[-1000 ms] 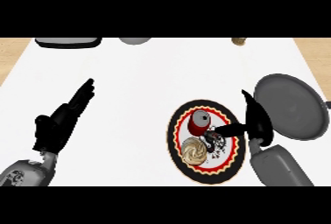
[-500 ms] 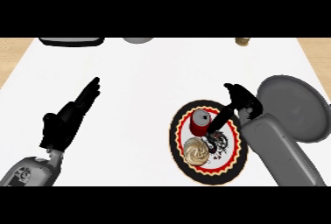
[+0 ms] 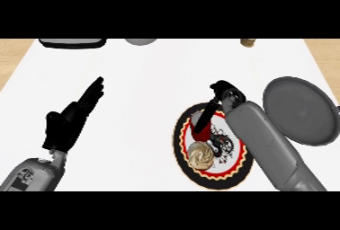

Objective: Pick the can from the plate and place it in the pan

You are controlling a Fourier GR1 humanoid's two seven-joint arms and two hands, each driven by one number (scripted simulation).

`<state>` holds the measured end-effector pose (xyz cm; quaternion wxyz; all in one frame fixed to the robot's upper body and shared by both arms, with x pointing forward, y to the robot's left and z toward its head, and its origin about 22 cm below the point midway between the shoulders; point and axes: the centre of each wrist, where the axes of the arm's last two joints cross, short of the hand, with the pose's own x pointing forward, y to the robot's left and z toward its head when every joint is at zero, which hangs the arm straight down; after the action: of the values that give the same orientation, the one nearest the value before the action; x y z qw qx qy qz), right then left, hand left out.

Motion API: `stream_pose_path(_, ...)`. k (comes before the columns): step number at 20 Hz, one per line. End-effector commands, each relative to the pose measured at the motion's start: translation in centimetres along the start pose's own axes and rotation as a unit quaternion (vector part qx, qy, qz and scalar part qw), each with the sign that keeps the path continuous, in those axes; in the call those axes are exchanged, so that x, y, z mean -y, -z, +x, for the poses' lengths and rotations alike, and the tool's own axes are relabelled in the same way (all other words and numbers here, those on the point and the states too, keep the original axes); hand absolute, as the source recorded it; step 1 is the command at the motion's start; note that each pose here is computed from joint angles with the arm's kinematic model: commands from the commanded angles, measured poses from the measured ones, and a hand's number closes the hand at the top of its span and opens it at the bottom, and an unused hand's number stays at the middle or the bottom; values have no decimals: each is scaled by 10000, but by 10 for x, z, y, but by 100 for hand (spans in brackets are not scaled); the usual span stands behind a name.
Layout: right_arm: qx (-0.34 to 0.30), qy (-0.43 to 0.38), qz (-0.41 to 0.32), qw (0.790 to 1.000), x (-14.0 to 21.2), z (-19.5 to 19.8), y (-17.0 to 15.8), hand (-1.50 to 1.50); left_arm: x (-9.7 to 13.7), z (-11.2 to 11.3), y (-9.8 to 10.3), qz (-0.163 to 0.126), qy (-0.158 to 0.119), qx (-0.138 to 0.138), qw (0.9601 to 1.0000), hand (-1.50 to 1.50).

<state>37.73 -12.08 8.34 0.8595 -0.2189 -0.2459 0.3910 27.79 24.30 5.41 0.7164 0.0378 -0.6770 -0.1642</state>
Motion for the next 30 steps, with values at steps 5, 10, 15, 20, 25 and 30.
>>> stream_pose_path(5, -1236, -781, 75, 9892, -3, 18, 4, -150, -2, -7, -2, 57, 1, 4, 10000, 0)
stream_pose_path(10, -1267, -842, 140, 9883, -22, 34, 1, -150, -7, 1, -3, 102, 43, 2, 9999, 0)
stream_pose_path(15, -1344, -824, 100, 9874, -27, 25, 9, -150, -8, -4, -3, 51, -38, -14, 10000, 0)
stream_pose_path(20, -1305, -861, 7, 9877, -48, 12, 21, -150, -8, -7, -7, 119, 20, -43, 9999, 0)
stream_pose_path(25, -1035, -1111, 421, 9875, -58, -6, 36, 150, 4, -4, -7, 100, 10, -40, 9999, 0)
stream_pose_path(30, -882, -1251, 635, 9862, -59, 8, 29, 150, -14, -11, -12, 134, 83, -12, 9999, 0)
